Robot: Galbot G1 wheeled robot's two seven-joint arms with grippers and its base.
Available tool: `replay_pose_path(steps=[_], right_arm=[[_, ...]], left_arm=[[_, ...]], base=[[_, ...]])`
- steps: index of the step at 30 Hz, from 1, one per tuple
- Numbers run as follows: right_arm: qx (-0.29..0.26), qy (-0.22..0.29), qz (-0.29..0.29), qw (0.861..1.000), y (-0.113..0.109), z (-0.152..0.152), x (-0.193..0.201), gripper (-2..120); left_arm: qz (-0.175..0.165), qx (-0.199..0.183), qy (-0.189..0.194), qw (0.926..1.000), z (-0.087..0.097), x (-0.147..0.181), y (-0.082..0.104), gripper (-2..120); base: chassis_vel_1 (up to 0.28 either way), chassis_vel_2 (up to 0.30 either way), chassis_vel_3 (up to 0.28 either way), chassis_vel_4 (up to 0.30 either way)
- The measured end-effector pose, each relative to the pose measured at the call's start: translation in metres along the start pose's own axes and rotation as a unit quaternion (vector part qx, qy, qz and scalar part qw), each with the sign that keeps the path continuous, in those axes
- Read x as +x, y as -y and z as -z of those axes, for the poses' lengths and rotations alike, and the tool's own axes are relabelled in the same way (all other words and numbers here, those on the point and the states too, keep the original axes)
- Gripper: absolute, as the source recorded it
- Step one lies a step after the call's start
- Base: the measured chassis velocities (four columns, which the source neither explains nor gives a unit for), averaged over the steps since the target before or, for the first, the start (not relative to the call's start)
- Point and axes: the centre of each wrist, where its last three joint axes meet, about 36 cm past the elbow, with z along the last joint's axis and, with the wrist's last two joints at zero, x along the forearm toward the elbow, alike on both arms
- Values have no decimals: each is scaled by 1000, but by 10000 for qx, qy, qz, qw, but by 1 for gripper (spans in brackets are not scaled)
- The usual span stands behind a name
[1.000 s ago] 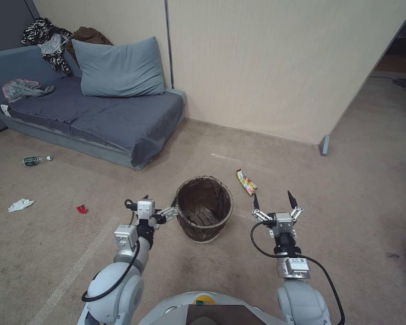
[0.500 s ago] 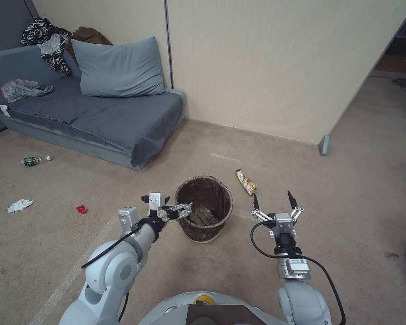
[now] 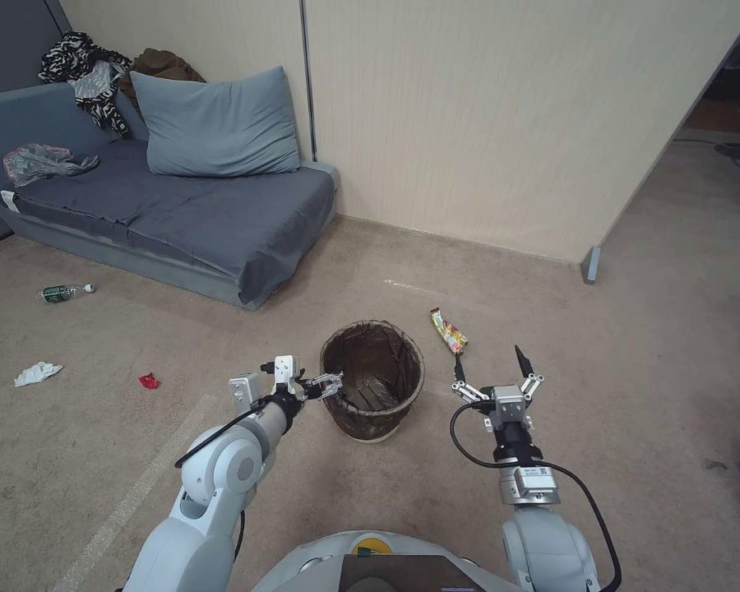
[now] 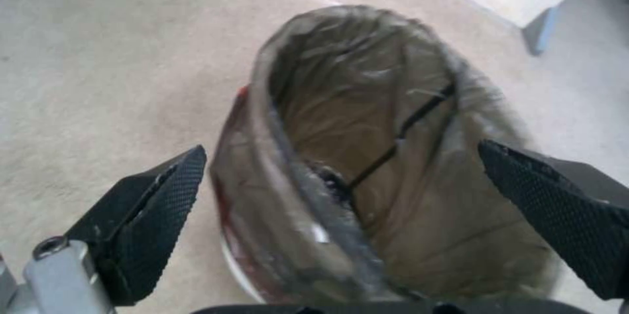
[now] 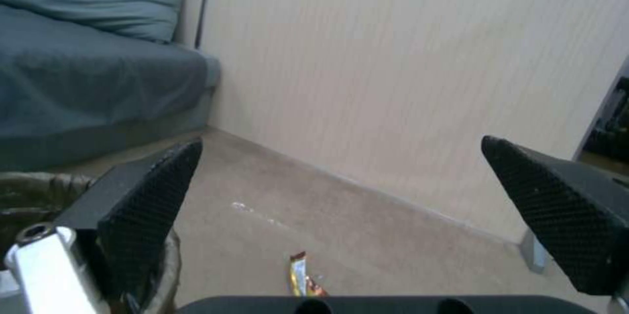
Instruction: Pick up the trash bin, then pick up the garbage from the floor and place it into the trash bin.
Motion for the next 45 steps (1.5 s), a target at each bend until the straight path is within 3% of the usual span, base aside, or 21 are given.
replay_pose_path(steps=[10, 30, 35, 45], right_arm=[[-3, -41, 92, 9999, -4, -4, 1, 100], [-5, -47, 145, 9999, -6, -7, 2, 100], [0, -49, 164, 9999, -6, -8, 2, 100], [17, -47, 224, 9997, -8, -12, 4, 100]], left_arm=[[500, -58, -14, 9987, -2, -17, -6, 100], [543, 55, -70, 9985, -1, -38, -12, 99], [352, 116, -187, 9991, -1, -51, -14, 98], [330, 76, -331, 9989, -2, -70, -23, 97]], base=[[0, 0, 0, 0], [0, 0, 0, 0], [0, 0, 0, 0], [0, 0, 0, 0]])
